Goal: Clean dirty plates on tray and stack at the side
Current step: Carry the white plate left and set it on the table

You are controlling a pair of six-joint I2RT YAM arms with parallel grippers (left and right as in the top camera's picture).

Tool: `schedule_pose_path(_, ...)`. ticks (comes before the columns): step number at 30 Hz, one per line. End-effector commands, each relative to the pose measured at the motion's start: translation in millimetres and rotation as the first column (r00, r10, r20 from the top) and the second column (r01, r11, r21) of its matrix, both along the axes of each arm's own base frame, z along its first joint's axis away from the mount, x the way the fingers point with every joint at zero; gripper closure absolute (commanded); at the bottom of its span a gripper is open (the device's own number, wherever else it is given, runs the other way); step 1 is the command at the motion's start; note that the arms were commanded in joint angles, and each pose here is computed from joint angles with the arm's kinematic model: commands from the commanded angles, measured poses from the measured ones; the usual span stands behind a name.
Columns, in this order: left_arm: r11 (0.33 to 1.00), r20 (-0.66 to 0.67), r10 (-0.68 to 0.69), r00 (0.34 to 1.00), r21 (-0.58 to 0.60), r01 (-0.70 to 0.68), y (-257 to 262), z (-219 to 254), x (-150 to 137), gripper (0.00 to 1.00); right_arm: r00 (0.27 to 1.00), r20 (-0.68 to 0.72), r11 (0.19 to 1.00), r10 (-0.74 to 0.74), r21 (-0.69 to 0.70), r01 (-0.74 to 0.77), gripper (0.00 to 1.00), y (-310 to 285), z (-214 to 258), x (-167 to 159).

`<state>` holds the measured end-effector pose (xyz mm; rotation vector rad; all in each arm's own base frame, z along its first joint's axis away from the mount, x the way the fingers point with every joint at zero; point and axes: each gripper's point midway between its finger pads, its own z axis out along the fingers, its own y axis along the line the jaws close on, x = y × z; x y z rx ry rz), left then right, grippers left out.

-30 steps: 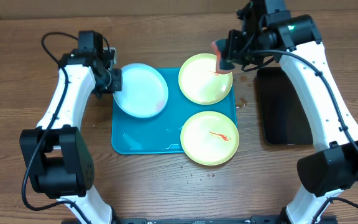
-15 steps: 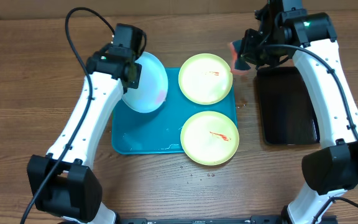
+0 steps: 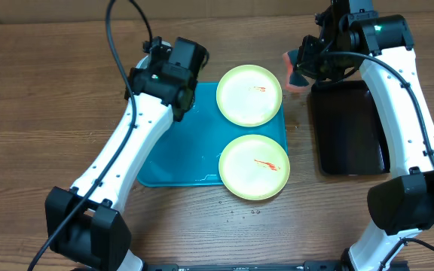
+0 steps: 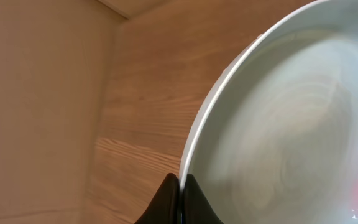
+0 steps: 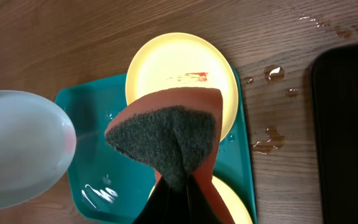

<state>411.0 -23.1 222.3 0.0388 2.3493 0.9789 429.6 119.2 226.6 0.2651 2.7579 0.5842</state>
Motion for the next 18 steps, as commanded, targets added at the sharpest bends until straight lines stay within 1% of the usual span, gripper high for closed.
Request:
schedule_pose_path(1,0.996,0.132,0.038,0.990,0.075,-0.048,-2.4,33.5,-1.6,0.96,1.000,0.013,1.000,-0.005,-0.005,0.005,0.96,-2.3,4.1,1.4)
schedule_pose_path(9,0.973,0.219,0.028,0.975,0.219,-0.077,-12.9,60.8,-9.5,0.96,1.000,0.011,1.000,-0.005,-0.005,0.005,0.96,-2.3,3.9,1.0)
schedule_pose_path(14,0.965,0.246,0.009,0.969,0.253,-0.073,-23.0,68.5,-12.9,0.96,1.000,0.011,1.000,-0.005,-0.005,0.005,0.96,-2.3,3.9,0.9)
schedule_pose_path(18,0.964,0.249,-0.003,0.969,0.260,-0.064,-27.7,69.7,-14.0,0.96,1.000,0.009,1.000,-0.005,-0.005,0.005,0.96,-2.3,3.7,0.6)
